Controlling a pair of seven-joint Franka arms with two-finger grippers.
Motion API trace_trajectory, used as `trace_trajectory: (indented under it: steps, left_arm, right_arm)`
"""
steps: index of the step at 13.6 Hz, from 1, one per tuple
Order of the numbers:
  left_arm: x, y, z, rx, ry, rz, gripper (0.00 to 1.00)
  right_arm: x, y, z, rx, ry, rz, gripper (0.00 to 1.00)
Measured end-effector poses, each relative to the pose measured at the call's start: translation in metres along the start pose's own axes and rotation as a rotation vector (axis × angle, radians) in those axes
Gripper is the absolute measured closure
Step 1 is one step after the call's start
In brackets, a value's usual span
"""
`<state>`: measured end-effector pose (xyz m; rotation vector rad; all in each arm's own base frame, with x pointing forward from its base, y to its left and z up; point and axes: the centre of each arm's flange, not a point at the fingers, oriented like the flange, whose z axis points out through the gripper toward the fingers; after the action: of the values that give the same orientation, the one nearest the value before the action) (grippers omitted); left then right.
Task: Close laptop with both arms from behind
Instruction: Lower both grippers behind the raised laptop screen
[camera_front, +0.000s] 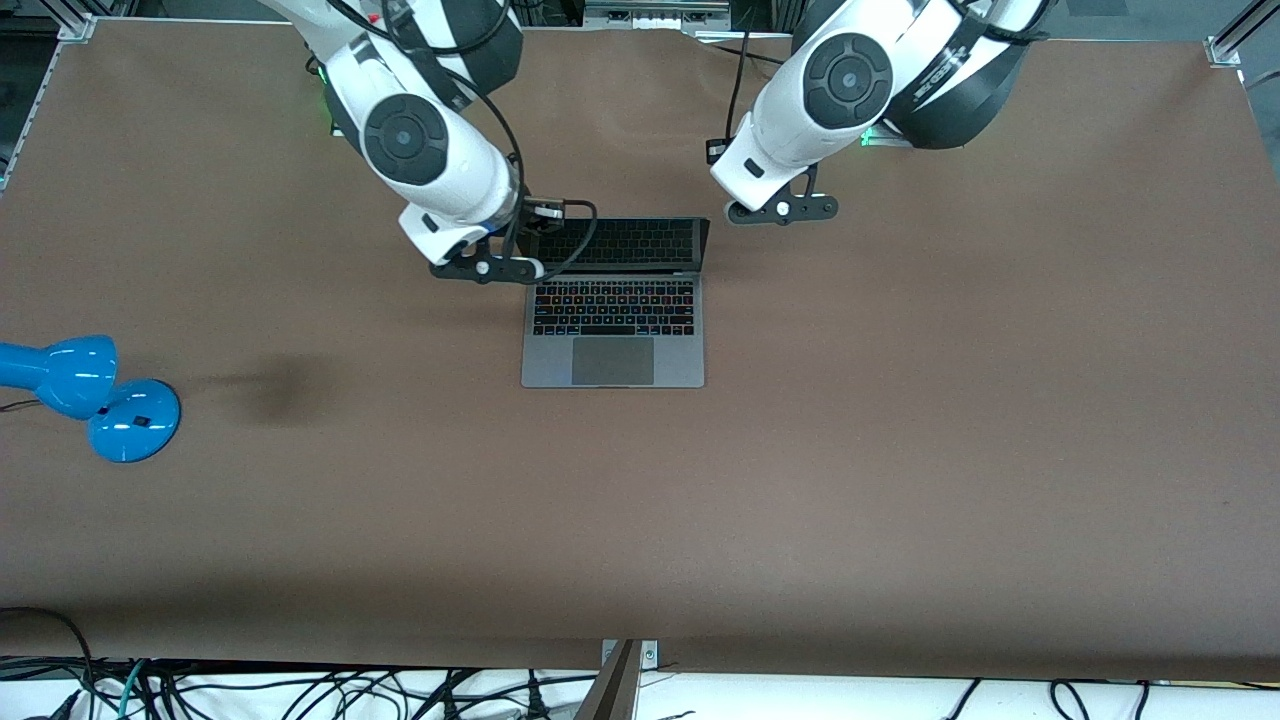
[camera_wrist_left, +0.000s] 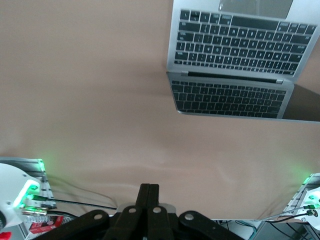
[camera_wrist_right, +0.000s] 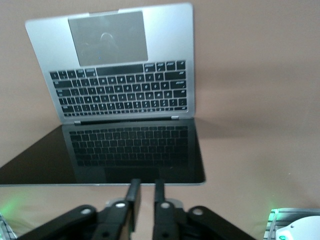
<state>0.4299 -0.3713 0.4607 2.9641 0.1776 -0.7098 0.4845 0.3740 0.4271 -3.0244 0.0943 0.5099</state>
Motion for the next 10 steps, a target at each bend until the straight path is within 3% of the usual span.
trace_trajectory:
  steps: [4,10]
  left_arm:
    - [-0.003,0.012,0.039,-0.004,0.001,-0.045,0.99]
    - [-0.006,0.033,0.083,-0.018,0.004,-0.067,0.99]
  right_arm:
    - [-0.008,-0.013,0.017,-0.023,-0.041,-0.029,0.91]
    - [-0.018,-0.003,0.043,-0.103,-0.141,-0.027,0.92]
